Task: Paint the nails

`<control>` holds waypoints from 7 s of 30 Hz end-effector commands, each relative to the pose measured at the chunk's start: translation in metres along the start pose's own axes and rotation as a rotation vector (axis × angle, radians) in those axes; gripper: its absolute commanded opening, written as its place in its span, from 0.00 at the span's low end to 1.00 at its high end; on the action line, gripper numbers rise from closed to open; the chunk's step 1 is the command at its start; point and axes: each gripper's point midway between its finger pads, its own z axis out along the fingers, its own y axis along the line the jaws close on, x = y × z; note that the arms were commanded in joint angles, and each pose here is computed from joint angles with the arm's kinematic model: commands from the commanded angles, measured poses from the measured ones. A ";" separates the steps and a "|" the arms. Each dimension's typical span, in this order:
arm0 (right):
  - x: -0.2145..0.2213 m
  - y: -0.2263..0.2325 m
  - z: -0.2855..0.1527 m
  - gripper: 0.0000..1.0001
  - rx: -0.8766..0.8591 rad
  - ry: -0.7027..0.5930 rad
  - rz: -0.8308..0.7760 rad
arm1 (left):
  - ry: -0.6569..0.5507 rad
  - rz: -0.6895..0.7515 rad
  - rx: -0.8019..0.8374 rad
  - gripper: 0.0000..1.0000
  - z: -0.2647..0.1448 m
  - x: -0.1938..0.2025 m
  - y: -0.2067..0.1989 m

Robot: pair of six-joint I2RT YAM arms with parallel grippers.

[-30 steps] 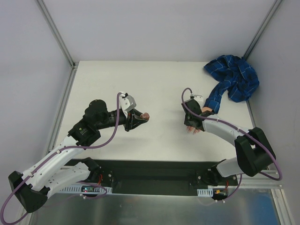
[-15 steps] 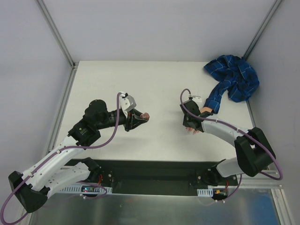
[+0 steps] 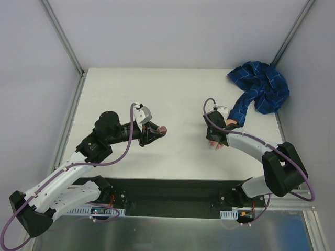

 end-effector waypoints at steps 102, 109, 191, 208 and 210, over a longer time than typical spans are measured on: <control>0.001 0.013 -0.001 0.01 -0.065 0.007 0.048 | -0.040 0.014 0.037 0.00 0.000 -0.017 -0.009; -0.020 0.013 -0.001 0.01 -0.045 -0.027 0.025 | -0.034 0.013 0.031 0.00 0.001 -0.015 -0.007; -0.006 0.006 -0.006 0.01 0.008 -0.005 -0.018 | -0.040 0.016 0.037 0.00 -0.001 -0.017 -0.009; -0.021 0.006 -0.004 0.01 -0.005 -0.038 -0.029 | -0.040 0.016 0.042 0.00 -0.001 -0.017 -0.010; -0.026 0.010 -0.007 0.01 -0.027 -0.056 -0.027 | -0.042 0.017 0.040 0.00 -0.001 -0.018 -0.010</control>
